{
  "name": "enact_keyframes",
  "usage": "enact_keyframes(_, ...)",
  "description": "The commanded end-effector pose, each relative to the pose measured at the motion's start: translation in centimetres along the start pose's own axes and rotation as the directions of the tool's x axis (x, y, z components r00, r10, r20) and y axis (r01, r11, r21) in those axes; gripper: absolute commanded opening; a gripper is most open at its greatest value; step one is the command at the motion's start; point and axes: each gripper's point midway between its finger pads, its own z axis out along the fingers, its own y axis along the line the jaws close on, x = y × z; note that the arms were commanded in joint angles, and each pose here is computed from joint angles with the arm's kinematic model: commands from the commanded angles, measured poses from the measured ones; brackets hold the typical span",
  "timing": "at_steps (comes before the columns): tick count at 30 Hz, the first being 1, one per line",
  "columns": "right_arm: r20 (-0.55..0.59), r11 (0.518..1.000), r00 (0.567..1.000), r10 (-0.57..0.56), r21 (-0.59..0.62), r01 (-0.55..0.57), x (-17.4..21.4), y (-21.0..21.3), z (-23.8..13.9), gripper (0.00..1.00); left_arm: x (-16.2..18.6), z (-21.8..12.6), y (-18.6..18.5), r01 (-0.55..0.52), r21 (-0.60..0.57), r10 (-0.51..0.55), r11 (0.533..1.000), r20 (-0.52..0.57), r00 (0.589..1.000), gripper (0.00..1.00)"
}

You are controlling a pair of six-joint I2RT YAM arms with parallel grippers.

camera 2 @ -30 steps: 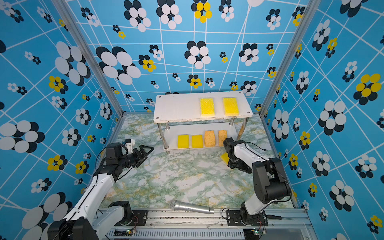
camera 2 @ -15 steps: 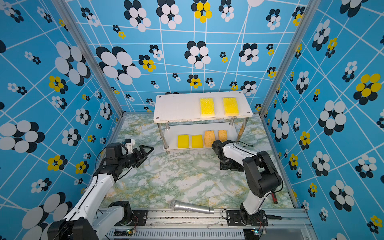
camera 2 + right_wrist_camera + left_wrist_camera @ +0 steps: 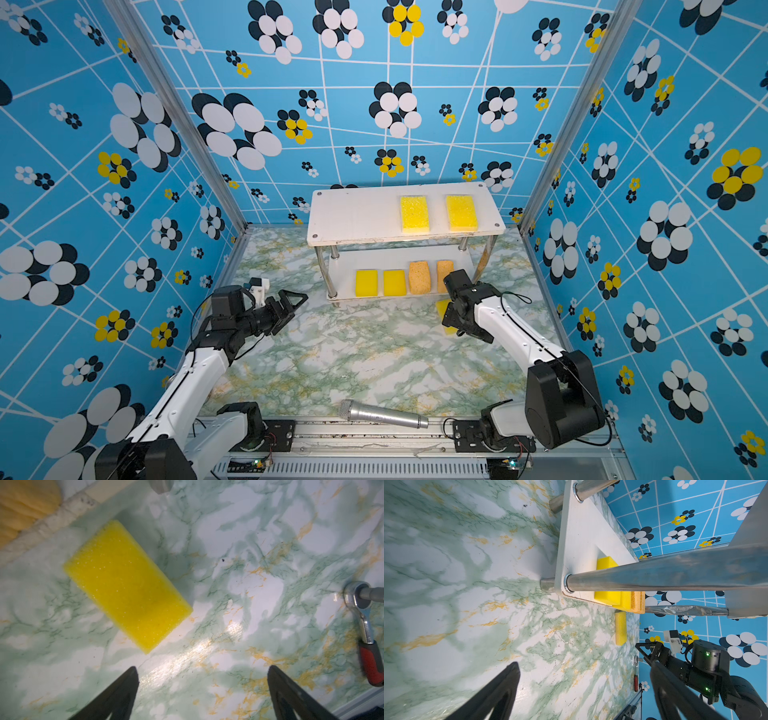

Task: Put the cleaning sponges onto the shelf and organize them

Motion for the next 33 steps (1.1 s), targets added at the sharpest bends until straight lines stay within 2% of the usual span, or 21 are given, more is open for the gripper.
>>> enact_keyframes(1, -0.002, 1.0, 1.0, 0.01, 0.002, -0.01, -0.5, 0.2, 1.2, 0.99, 0.2, -0.2, 0.2, 0.003, -0.002, -0.003, 1.0, 0.0, 1.0, 0.99)
enact_keyframes(7, -0.006, 0.997, 1.0, 0.015, 0.08, -0.014, -1.1, -0.1, 2.8, 0.99, 0.2, -0.3, 0.2, 0.002, -0.002, -0.002, 1.0, 0.003, 1.0, 0.99)
enact_keyframes(17, -0.088, 0.986, 0.995, -0.041, 0.16, 0.055, 1.2, -0.5, 5.0, 0.99, 0.2, -0.2, 0.3, 0.004, -0.007, -0.004, 1.0, 0.003, 1.0, 0.99)
enact_keyframes(33, -0.095, 0.978, 0.98, -0.173, 0.1, 0.183, 5.7, 4.1, 2.8, 0.99, 0.7, -0.3, 0.6, 0.013, -0.016, -0.013, 1.0, -0.006, 1.0, 0.99)
